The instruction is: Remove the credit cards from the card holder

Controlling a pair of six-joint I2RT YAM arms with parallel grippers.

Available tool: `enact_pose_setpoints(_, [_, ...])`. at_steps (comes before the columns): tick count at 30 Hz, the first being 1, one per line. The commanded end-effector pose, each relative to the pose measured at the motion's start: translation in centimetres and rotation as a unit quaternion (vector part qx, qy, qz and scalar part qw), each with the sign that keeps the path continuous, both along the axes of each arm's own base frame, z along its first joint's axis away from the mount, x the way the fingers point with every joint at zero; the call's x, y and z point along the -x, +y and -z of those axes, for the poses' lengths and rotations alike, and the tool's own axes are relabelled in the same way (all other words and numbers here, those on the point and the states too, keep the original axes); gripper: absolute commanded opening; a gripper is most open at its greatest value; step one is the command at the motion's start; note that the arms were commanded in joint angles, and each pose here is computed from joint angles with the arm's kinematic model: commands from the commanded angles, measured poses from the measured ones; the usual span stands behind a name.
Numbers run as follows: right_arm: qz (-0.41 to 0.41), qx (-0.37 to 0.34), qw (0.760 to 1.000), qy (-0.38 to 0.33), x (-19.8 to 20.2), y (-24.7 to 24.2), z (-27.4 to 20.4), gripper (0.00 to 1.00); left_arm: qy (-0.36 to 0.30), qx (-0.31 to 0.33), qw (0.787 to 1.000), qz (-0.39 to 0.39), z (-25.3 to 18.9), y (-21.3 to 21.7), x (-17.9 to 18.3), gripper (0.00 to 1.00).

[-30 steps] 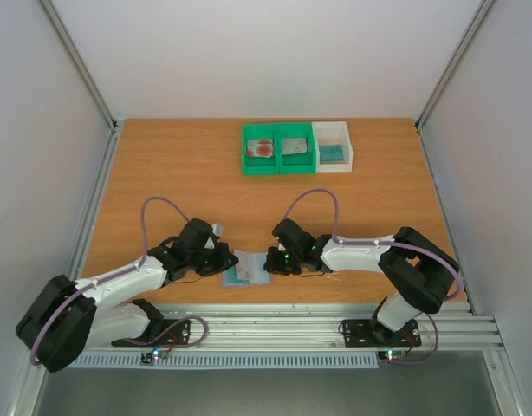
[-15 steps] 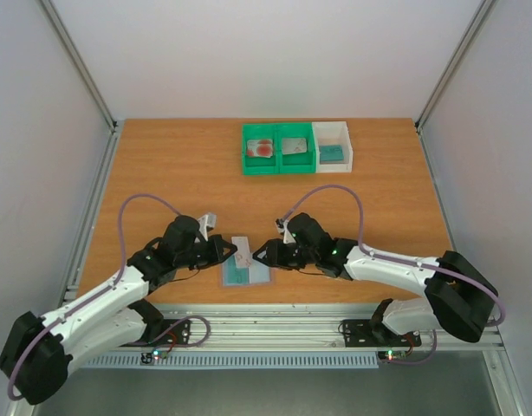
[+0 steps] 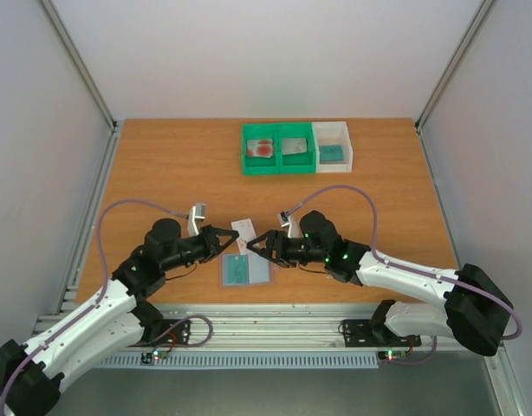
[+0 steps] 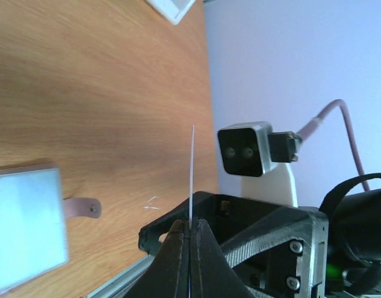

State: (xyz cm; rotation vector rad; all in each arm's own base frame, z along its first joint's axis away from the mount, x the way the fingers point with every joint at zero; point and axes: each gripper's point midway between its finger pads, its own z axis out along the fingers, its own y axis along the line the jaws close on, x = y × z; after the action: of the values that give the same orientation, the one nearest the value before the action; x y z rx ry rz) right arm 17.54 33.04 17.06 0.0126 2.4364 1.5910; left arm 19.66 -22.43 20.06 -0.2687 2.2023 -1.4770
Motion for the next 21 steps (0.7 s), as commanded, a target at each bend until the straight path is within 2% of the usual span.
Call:
enact_pose_setpoints(1, [-0.005, -0.054, 0.999, -0.001, 0.2, 0.7, -2.3, 0.55, -0.011, 0.07, 0.997, 0.005, -2.1, -0.6, 0.1, 0.0])
enact_pose_setpoints(5, [-0.009, -0.043, 0.999, -0.012, 0.3, 0.5, -2.9, 0.28, 0.003, 0.093, 0.996, 0.011, -1.7, -1.0, 0.2, 0.0])
enact_pose_setpoints(8, [-0.021, -0.042, 0.998, -0.033, 0.7, 0.2, -3.7, 0.04, 0.015, 0.109, 0.994, 0.026, -1.7, -1.4, 0.7, 0.0])
enact_pose_setpoints(9, [-0.026, -0.039, 0.998, -0.042, 0.9, 0.0, -3.8, 0.01, 0.018, 0.109, 0.993, 0.031, -1.7, -1.5, 0.9, 0.02])
enact_pose_setpoints(14, [-0.086, -0.024, 0.99, -0.106, 3.2, -1.3, -5.1, 0.01, -0.004, 0.068, 0.995, 0.074, -1.9, -1.4, 2.5, 0.41])
enact_pose_setpoints(15, [-0.106, -0.013, 0.988, -0.112, 4.0, -1.7, -5.0, 0.01, -0.01, 0.06, 0.995, 0.083, -2.0, -1.3, 2.9, 0.47])
enact_pose_setpoints(18, [-0.164, 0.01, 0.978, -0.132, 6.0, -2.7, -6.1, 0.01, -0.041, 0.039, 0.989, 0.135, -2.7, -1.5, 4.5, 0.56])
enact_pose_setpoints(21, [-0.223, 0.006, 0.963, -0.151, 8.3, -3.5, -7.6, 0.01, -0.067, 0.034, 0.977, 0.198, -3.7, -2.0, 6.3, 0.61])
